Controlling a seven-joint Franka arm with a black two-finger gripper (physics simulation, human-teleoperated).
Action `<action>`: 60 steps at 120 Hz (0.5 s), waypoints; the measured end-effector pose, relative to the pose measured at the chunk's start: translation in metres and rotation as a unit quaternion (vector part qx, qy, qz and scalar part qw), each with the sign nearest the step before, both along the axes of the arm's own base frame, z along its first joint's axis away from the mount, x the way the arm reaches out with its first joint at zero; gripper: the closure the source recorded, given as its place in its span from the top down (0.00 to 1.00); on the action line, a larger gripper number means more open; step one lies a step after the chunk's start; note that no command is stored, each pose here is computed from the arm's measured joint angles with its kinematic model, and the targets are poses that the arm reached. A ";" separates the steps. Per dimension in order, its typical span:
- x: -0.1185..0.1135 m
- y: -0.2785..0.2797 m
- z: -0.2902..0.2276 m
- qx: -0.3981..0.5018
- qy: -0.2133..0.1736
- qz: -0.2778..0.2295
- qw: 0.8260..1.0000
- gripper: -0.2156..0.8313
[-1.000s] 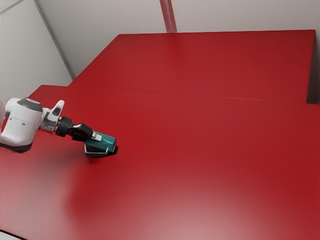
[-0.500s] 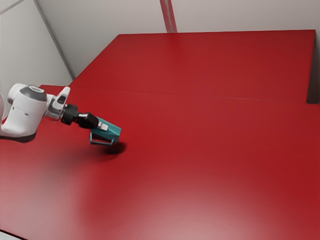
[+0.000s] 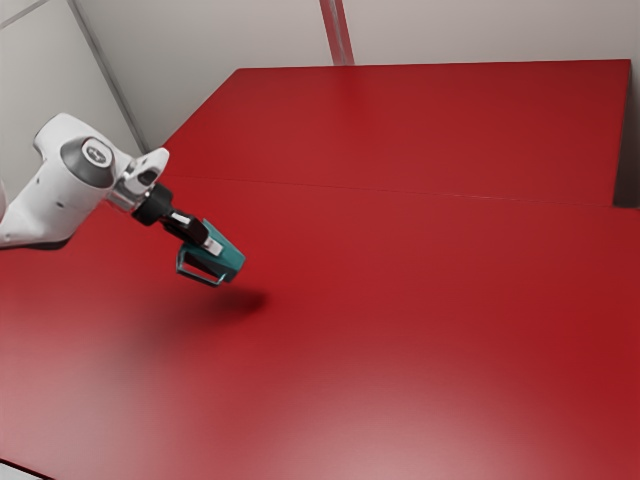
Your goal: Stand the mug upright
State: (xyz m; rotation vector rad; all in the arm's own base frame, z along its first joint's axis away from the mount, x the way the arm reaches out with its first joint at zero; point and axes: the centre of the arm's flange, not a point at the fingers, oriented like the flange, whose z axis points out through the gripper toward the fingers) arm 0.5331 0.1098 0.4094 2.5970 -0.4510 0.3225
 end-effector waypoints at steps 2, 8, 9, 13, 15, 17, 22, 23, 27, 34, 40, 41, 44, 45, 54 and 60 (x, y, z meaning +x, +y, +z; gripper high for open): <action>0.000 -0.001 0.002 0.006 0.002 -0.001 1.000 0.05; -0.002 -0.003 0.007 0.025 0.007 -0.003 1.000 0.05; -0.002 -0.003 0.008 0.029 0.008 -0.004 1.000 0.05; -0.003 -0.005 0.013 0.042 0.011 -0.005 0.999 0.05; -0.004 -0.006 0.014 0.047 0.013 -0.005 0.999 0.05; -0.005 -0.007 0.014 0.053 0.016 -0.004 0.998 0.05; -0.007 -0.009 0.017 0.066 0.022 -0.003 0.998 0.05; -0.007 -0.010 0.017 0.069 0.023 -0.003 0.997 0.05; -0.009 -0.013 0.019 0.079 0.028 -0.002 0.997 0.05; -0.012 -0.021 0.020 0.094 0.038 -0.001 0.995 0.05; -0.014 -0.031 0.021 0.106 0.044 -0.003 0.993 0.05; -0.014 -0.033 0.022 0.108 0.045 -0.003 0.993 0.05; -0.016 -0.039 0.021 0.114 0.049 -0.005 0.992 0.05; -0.016 -0.040 0.021 0.117 0.051 -0.005 0.992 0.05; -0.017 -0.056 0.021 0.136 0.060 -0.007 0.989 0.05; -0.021 -0.063 0.018 0.149 0.067 -0.004 0.987 0.05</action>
